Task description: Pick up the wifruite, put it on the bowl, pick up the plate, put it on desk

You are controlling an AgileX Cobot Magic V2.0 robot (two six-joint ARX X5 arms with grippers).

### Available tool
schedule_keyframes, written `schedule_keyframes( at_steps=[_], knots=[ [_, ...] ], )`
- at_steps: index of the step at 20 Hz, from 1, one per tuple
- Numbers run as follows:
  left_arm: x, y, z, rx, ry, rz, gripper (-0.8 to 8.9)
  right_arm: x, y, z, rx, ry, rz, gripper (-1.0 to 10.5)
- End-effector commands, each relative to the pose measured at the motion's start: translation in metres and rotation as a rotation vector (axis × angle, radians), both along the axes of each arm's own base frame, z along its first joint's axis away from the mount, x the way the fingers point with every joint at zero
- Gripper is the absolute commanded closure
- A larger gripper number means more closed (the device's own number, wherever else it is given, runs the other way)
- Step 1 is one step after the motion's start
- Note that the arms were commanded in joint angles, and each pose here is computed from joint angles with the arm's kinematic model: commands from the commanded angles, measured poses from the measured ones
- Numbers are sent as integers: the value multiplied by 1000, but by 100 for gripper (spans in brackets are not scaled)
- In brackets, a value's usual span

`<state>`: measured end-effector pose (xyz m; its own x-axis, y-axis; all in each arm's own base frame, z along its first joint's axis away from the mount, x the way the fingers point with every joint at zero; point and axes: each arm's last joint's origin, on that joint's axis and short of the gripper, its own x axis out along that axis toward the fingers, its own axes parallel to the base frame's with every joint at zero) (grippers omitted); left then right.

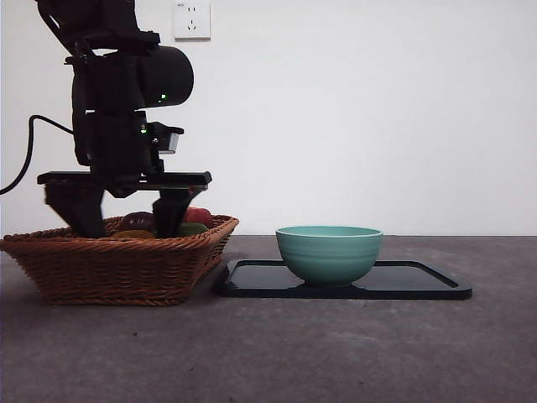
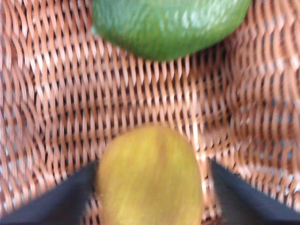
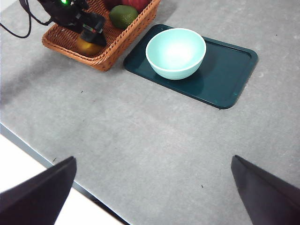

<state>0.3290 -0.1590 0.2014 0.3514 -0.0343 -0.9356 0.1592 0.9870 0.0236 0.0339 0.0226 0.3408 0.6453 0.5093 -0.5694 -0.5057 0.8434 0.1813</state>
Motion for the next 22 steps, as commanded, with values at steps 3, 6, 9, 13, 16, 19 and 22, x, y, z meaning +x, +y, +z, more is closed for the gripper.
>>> schedule_keyframes(
  at_steps=[3,6,9,13,16,19,22],
  knots=[
    [7,-5,26,-31,-45,-29,282,0,0,3,14,-8,1,367],
    [-5,1,68,-71,-133,-41,282,0,0,3,14,-8,1,367],
    [-32,11,109,-162,-188,-97,283,0,0,3,14,-8,1,367],
    [-77,28,156,-293,-233,-262,282,0,0,3,14,-9,1,367],
    [-112,40,183,-396,-267,-425,282,0,0,3,14,-9,1,367],
    [-142,48,197,-459,-268,-553,282,0,0,3,14,-8,1,367],
    [-171,56,205,-496,-269,-659,283,0,0,3,14,-8,0,367]
  ],
)
